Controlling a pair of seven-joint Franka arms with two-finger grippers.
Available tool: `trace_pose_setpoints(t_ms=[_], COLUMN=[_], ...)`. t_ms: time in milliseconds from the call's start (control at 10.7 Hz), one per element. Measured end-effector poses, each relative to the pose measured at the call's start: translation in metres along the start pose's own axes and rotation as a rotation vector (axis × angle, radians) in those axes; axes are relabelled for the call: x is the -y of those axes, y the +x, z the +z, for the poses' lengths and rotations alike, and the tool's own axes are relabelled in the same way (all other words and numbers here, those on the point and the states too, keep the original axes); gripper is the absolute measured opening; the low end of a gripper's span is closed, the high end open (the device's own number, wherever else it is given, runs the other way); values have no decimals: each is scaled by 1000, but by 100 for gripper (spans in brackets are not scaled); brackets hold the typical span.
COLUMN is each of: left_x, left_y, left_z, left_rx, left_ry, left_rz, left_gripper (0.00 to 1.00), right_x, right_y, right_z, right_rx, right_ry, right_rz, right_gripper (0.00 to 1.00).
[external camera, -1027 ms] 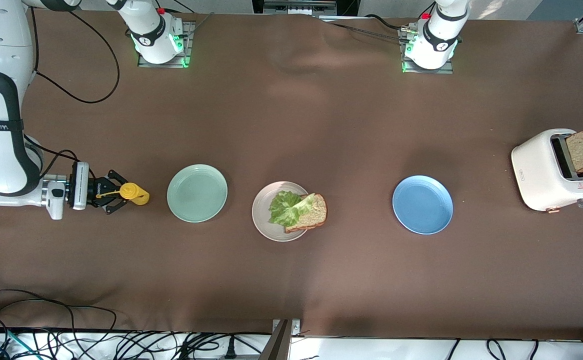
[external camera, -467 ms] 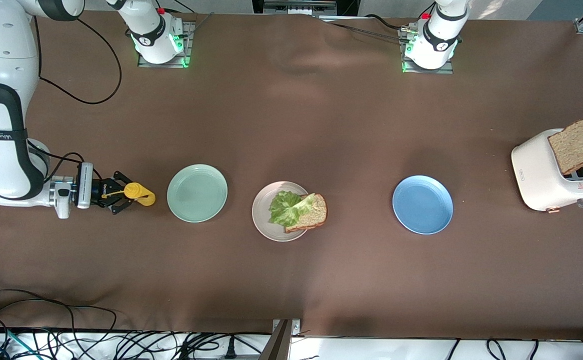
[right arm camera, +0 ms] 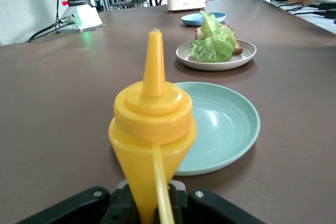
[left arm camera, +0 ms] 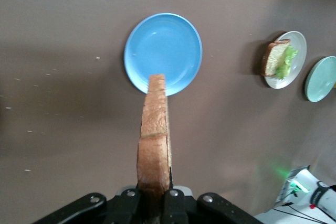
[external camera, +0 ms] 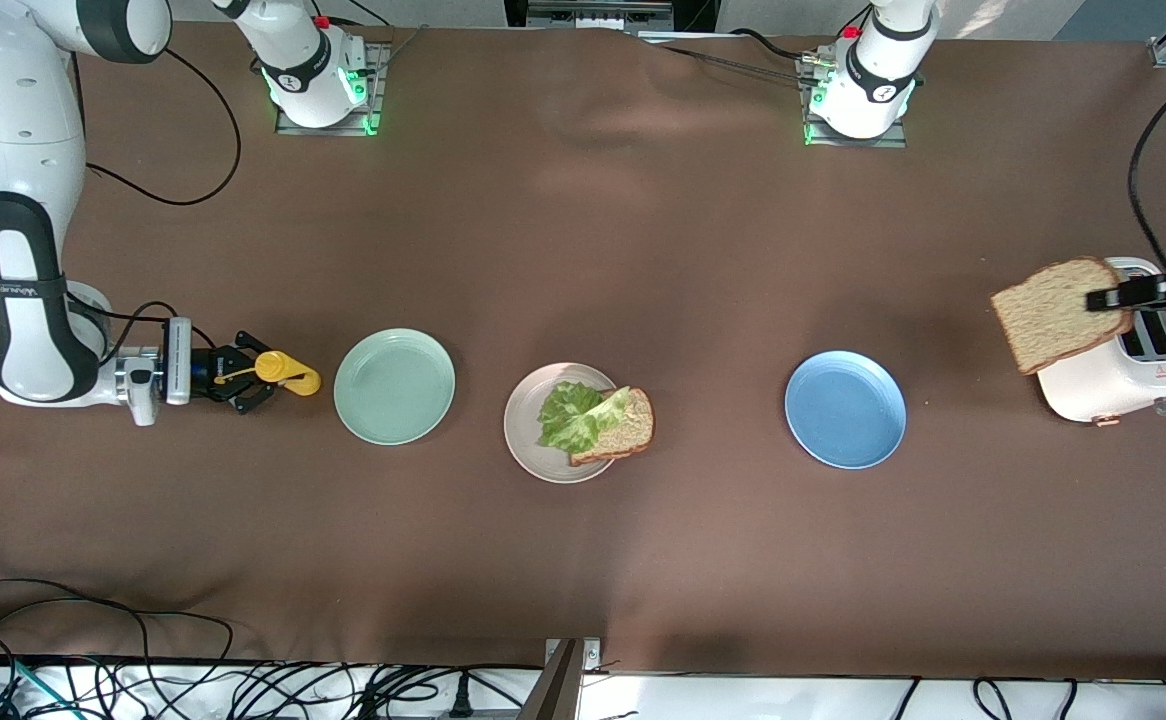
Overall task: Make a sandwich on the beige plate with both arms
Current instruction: 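Grasp the toaster bread slice with the left gripper and lift it, then carry the bread slice over the beige plate while the right gripper opens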
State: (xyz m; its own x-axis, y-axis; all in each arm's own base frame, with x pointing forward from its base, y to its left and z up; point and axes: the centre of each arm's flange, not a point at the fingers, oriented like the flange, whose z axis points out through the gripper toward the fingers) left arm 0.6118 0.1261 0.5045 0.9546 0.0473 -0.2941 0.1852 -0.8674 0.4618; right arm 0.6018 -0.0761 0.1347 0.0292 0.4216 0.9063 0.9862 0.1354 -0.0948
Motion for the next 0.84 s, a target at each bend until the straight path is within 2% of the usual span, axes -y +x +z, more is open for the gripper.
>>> trace_pose_setpoints(t_ms=[93, 280, 467, 747, 840], left_x=[-27, -72, -120, -217, -247], left_y=[5, 16, 26, 30, 30], left_z=[11, 32, 60, 122, 147], left_rx=[7, -9, -35, -67, -73], left_ry=[-25, -22, -7, 18, 24], left_rz=[-21, -35, -28, 18, 52], left_gripper=[10, 10, 10, 10, 10], right_x=[1, 1, 2, 4, 5], right_y=[-1, -1, -1, -4, -6], right_z=[-1, -1, -2, -7, -11], right_rx=[-5, -6, -5, -1, 6], right_ry=[-1, -2, -4, -8, -13], right_rz=[-3, -11, -48, -74, -76], right_gripper=[6, 7, 15, 52, 68])
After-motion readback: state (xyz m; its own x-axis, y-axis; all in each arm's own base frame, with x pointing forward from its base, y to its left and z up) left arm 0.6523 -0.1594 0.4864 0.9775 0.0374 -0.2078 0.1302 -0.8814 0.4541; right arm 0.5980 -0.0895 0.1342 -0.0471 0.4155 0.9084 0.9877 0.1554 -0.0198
